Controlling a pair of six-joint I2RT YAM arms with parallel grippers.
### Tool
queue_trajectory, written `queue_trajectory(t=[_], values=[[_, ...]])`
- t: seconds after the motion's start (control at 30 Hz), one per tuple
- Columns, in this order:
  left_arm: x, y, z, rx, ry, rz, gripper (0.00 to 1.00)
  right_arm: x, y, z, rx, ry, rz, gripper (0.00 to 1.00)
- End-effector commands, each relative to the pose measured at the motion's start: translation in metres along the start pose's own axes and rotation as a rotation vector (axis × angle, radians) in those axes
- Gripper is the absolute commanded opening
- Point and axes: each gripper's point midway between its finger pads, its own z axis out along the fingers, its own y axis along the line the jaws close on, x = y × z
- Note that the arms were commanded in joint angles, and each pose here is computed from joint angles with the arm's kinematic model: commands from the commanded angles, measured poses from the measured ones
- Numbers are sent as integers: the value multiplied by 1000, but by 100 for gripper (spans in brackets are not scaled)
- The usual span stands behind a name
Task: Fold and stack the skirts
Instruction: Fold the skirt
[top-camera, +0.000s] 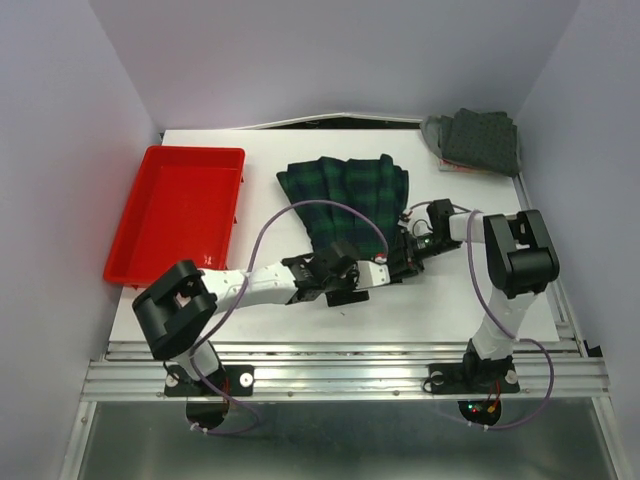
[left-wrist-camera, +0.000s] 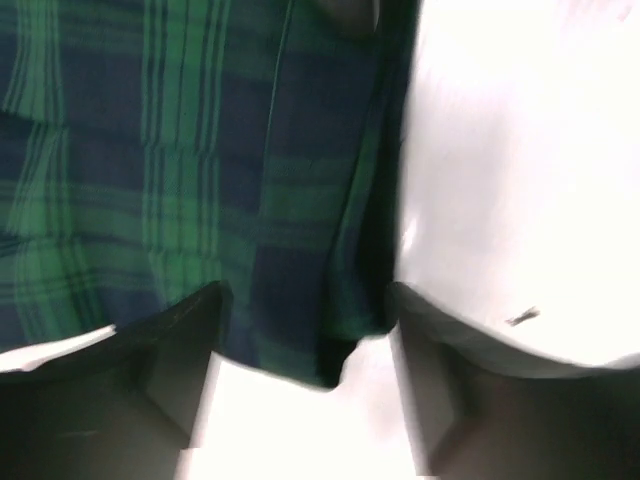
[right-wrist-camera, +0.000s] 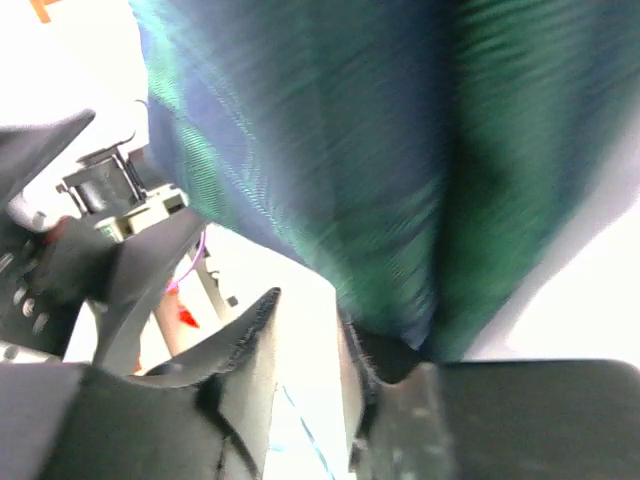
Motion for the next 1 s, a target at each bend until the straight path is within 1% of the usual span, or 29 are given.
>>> queue_trajectory(t=[0.0,0.1,0.13,0.17,0.23,0.27,0.3,0.37,0.4,0.43,0.5,0.53,0.6,0.63,0.67,0.7,0.73,0.83,0.97], values=[[-11,35,-33,-144,-83,135,96,-17,34,-27,40,-82,-137,36],[-14,36,-46,-182,-118,217,98,-30,62,-42,33,-134,-211,43],[-13,35,-46,-189,-113,235,99,-33,64,-45,44,-147,-234,47],[-11,32,-47,-190,-106,269,99,-35,69,-49,51,-158,-282,49],[-14,30,-48,-189,-121,276,99,-39,66,-54,99,-172,-336,53],[-17,32,-51,-195,-136,259,99,-41,66,-57,124,-170,-375,54],[-23,35,-54,-197,-160,216,99,-42,65,-62,154,-172,-459,55],[-25,45,-60,-178,-185,127,99,-48,56,-71,251,-191,-530,56],[-37,47,-67,-142,-230,88,99,-51,53,-78,302,-216,-556,61],[-36,53,-69,-130,-243,13,99,-57,40,-85,405,-244,-537,64],[-44,59,-77,-139,-272,-34,99,-58,30,-90,473,-261,-454,69],[-44,60,-78,-144,-272,-54,99,-54,25,-88,475,-238,-406,72],[-44,63,-81,-167,-283,-84,99,-30,17,-75,433,-172,-264,75],[-40,61,-82,-165,-286,-82,99,-23,16,-70,413,-163,-202,76],[-40,60,-82,-169,-292,-76,99,-18,14,-66,397,-160,-157,82],[-42,62,-83,-182,-311,-69,99,-14,10,-63,392,-150,-141,86],[-41,61,-82,-184,-312,-63,99,-11,9,-59,376,-141,-127,87],[-40,59,-80,-179,-317,-32,99,-5,-7,-51,379,-127,-108,89],[-46,55,-78,-151,-344,-23,99,-12,-20,-42,372,-151,-126,90]])
